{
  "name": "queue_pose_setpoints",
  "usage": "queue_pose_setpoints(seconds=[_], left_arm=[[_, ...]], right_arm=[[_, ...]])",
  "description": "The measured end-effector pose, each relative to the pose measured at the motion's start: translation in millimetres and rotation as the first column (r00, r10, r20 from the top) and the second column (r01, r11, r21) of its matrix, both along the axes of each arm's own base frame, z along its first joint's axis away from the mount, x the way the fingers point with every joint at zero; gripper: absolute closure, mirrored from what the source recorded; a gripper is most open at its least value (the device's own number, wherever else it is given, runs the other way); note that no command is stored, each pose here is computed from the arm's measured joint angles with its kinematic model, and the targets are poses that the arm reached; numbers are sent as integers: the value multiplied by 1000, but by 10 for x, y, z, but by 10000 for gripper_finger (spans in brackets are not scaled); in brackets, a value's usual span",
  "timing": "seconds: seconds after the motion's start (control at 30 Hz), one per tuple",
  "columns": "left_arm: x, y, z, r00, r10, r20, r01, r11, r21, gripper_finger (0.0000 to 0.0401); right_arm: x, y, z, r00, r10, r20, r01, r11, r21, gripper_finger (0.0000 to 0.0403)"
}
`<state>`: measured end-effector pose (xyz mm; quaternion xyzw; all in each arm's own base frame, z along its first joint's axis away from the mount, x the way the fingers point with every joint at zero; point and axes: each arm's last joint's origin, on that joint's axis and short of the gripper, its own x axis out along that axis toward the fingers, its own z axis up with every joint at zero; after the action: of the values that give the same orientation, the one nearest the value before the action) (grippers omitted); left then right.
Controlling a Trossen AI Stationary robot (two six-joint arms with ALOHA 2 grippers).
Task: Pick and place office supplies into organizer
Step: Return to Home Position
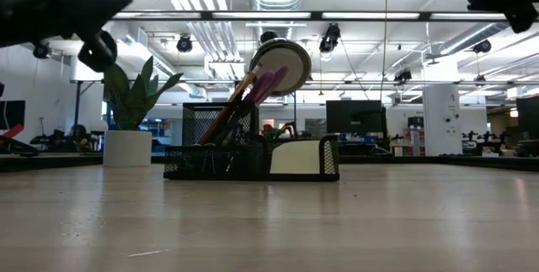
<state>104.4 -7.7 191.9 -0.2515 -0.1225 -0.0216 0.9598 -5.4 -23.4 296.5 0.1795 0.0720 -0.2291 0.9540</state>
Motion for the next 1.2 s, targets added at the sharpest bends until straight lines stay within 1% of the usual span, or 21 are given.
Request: queue_pose_setpoints(seconds=[0.07,0.1,0.17,0.2,0.27,0.33,0.4,0.47,0.53,0.63,0.73,0.77,0.83,0.9,0.97,1.03,1.13,1.2], left_arm=[[-43,2,0,1000,8,4,-8,997,74,401],[-72,1,29,999,7,40,-11,994,112,401],[-115,-9,49,997,-25,76,11,982,188,401],[-120,-16,42,996,-50,73,33,975,218,401],[-97,-34,17,993,-110,39,96,963,251,401],[-81,-41,-25,988,-157,-18,156,960,234,401],[-61,-40,-102,980,-175,-93,191,960,205,401],[-69,-37,-124,977,-182,-112,202,957,206,401],[-69,-29,-150,976,-169,-135,197,953,228,401],[-67,-19,-149,980,-148,-134,180,946,269,401],[-68,-10,-139,983,-138,-122,167,946,277,401],[-67,-8,-141,983,-136,-124,166,947,276,401],[-68,-7,-142,983,-135,-124,165,947,276,401],[-68,-7,-135,984,-135,-118,163,947,276,401],[-68,-7,-132,984,-135,-115,162,947,276,401],[-69,-7,-132,984,-135,-115,162,947,276,401],[-69,-7,-130,984,-135,-113,161,948,275,401],[-70,-7,-125,985,-134,-107,159,948,276,401]], right_arm=[[36,20,-20,997,46,64,-43,998,-45,335],[72,38,-34,993,76,85,-70,995,-76,335],[120,61,-35,990,113,81,-101,985,-140,335],[136,71,-47,989,131,65,-120,981,-154,335],[143,75,-62,988,139,62,-128,979,-158,335],[130,72,-49,986,150,68,-138,978,-156,335],[95,75,-15,974,217,63,-205,966,-156,335],[76,75,24,965,253,70,-237,954,-182,335],[68,77,24,961,272,59,-256,947,-192,335],[88,87,14,958,282,57,-266,943,-202,335],[151,120,-32,947,318,52,-300,928,-219,335],[183,137,-38,940,335,69,-313,923,-226,335],[280,179,-43,925,350,144,-310,919,-245,335],[393,227,-104,911,366,190,-308,910,-278,335],[497,268,-181,901,369,228,-291,904,-312,335],[569,296,-269,900,369,232,-284,900,-330,335],[633,320,-392,906,368,210,-297,905,-304,335],[675,336,-458,904,366,220,-298,909,-290,335]])
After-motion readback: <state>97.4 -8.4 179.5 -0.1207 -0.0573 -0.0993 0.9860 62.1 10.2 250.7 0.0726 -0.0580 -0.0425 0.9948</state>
